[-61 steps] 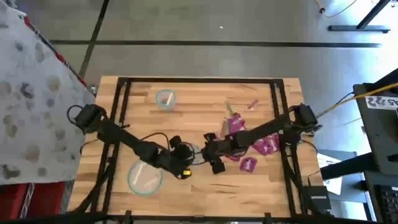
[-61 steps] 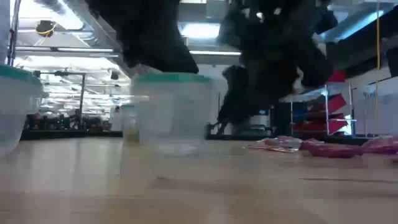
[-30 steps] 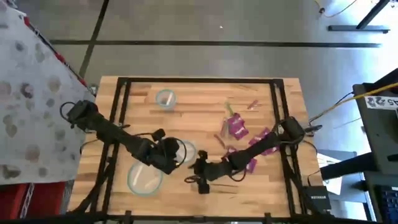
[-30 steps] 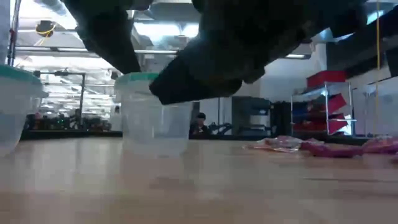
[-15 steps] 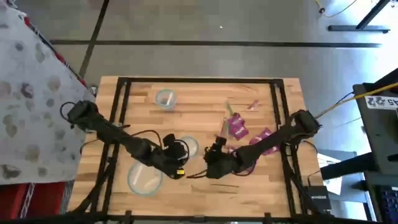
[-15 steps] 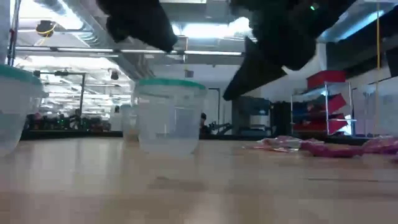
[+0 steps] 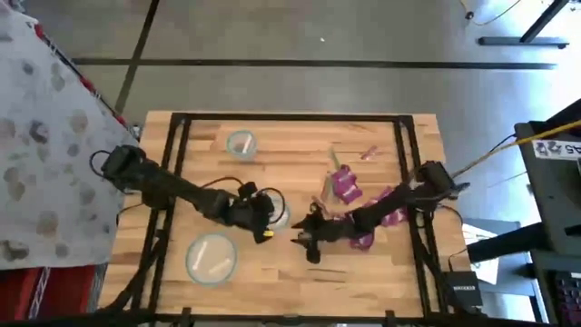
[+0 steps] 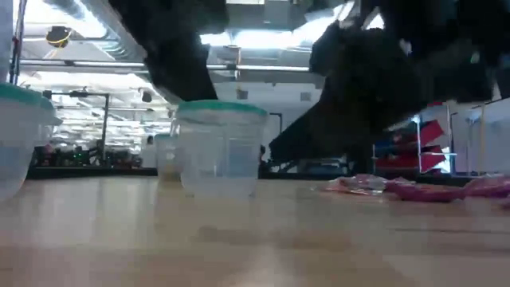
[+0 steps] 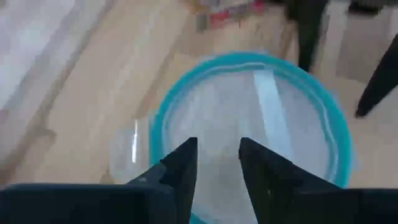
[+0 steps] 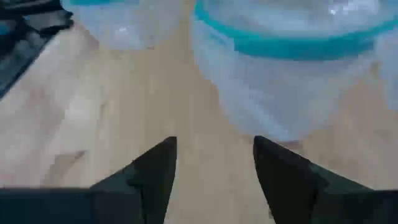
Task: Sort candy
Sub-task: Open the bottom small transparent bin
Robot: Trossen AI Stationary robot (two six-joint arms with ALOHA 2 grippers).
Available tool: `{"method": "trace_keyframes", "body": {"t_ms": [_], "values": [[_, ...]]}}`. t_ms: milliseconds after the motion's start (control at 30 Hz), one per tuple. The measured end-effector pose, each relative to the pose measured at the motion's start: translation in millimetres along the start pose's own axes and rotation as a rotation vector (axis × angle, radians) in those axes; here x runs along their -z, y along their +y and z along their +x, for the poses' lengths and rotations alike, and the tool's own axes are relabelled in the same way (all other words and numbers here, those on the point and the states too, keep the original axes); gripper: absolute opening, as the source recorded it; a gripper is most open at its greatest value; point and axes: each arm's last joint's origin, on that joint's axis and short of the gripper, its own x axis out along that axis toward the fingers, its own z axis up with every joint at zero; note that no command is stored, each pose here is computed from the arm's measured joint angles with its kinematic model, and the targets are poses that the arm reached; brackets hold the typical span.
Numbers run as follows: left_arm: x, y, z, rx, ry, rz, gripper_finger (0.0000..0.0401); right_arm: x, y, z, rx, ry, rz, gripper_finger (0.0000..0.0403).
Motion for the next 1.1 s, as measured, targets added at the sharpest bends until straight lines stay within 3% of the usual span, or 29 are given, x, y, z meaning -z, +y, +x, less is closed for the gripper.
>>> {"method": "trace_keyframes", "body": {"t_ms": [233, 500, 867, 1100], "values": [[3, -16, 9, 0.037, -0.04, -0.045, 0.0107, 8, -1, 11, -0.082, -0.084, 0.02, 0.0198], [17, -29, 25, -0.014, -0.041, -0.086, 0.0107, 2, 5, 9, -0.146, -0.156, 0.076, 0.0198], [19, -34, 28, -0.015, -0.052, -0.109, 0.0107, 1, 35, 0, -0.281, -0.21, -0.066, 0.0198], [19, -42, 24, 0.022, -0.077, -0.113, 0.0107, 8, 23, -1, -0.119, -0.119, -0.051, 0.0197]]}}
